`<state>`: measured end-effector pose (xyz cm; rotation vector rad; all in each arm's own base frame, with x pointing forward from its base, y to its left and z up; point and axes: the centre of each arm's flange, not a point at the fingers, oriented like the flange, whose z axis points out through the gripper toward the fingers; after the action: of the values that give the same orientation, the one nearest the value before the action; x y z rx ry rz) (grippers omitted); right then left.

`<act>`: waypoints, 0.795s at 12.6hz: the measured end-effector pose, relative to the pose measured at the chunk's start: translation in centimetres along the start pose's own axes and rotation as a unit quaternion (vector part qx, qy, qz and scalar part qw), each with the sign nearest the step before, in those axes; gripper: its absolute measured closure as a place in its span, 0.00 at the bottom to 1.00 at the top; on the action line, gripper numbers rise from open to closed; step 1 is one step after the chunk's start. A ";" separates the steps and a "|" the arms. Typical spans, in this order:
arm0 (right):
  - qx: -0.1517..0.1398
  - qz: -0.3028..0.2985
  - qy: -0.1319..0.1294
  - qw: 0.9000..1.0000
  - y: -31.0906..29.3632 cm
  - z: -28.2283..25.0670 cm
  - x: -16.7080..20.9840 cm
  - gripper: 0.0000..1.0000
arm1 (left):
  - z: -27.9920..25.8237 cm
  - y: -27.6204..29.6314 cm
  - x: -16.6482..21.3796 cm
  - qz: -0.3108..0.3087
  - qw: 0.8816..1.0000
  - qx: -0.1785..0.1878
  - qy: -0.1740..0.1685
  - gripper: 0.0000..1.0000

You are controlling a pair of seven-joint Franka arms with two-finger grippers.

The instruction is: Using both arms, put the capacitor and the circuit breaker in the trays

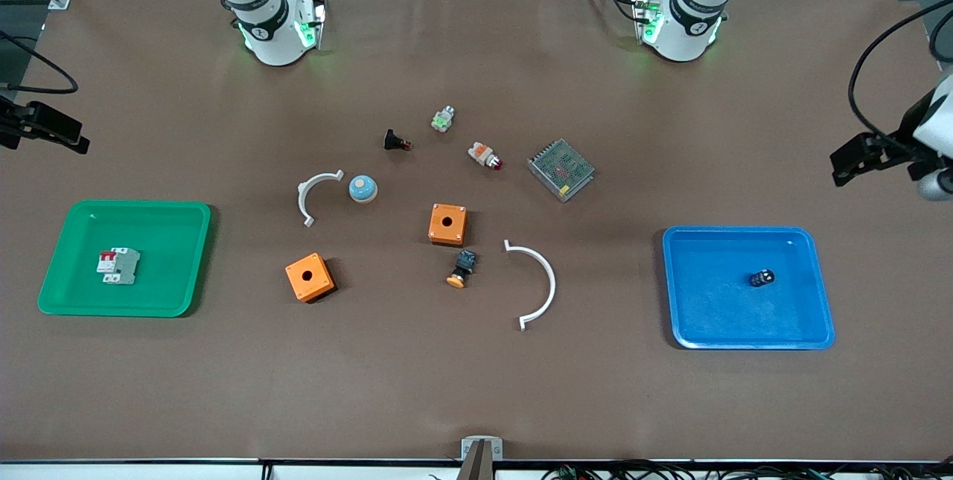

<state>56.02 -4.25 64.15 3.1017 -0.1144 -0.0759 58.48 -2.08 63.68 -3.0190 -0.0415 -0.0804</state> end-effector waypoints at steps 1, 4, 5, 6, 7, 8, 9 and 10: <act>0.000 0.000 -0.001 1.000 0.0 0.1 0.0 0.00 | -0.7 -0.1 -0.2 -0.001 1.000 -0.002 -0.001 0.00; 0.000 0.000 -0.002 1.000 0.0 0.2 0.2 0.00 | -1.3 0.2 -0.6 -0.003 1.000 -0.024 -0.009 0.00; 0.000 0.000 -0.001 1.000 0.0 0.2 0.2 0.00 | -1.4 0.2 -0.7 -0.003 1.000 -0.025 -0.013 0.00; 0.000 0.000 0.001 1.000 0.0 -0.1 0.2 0.00 | -1.4 0.2 -0.9 -0.002 1.000 -0.025 -0.018 0.00; 0.000 0.001 0.004 1.000 0.0 -0.2 0.2 0.00 | -1.4 0.3 -1.0 -0.001 0.999 -0.025 -0.022 0.00; 0.000 0.001 0.005 1.000 0.1 -0.4 0.2 0.00 | -1.4 0.5 -1.1 0.000 0.999 -0.024 -0.024 0.00; 0.000 0.001 0.006 1.000 0.1 -0.5 0.2 0.00 | -1.3 0.7 -1.2 0.002 0.999 -0.023 -0.027 0.00; 0.000 0.001 0.006 1.000 0.1 -0.5 0.2 0.00 | -1.3 1.1 -1.2 0.004 0.999 -0.021 -0.030 0.00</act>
<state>56.20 -4.30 64.63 3.1013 -0.1160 -0.0566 57.22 -3.31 64.77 -3.0635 -0.0338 0.0096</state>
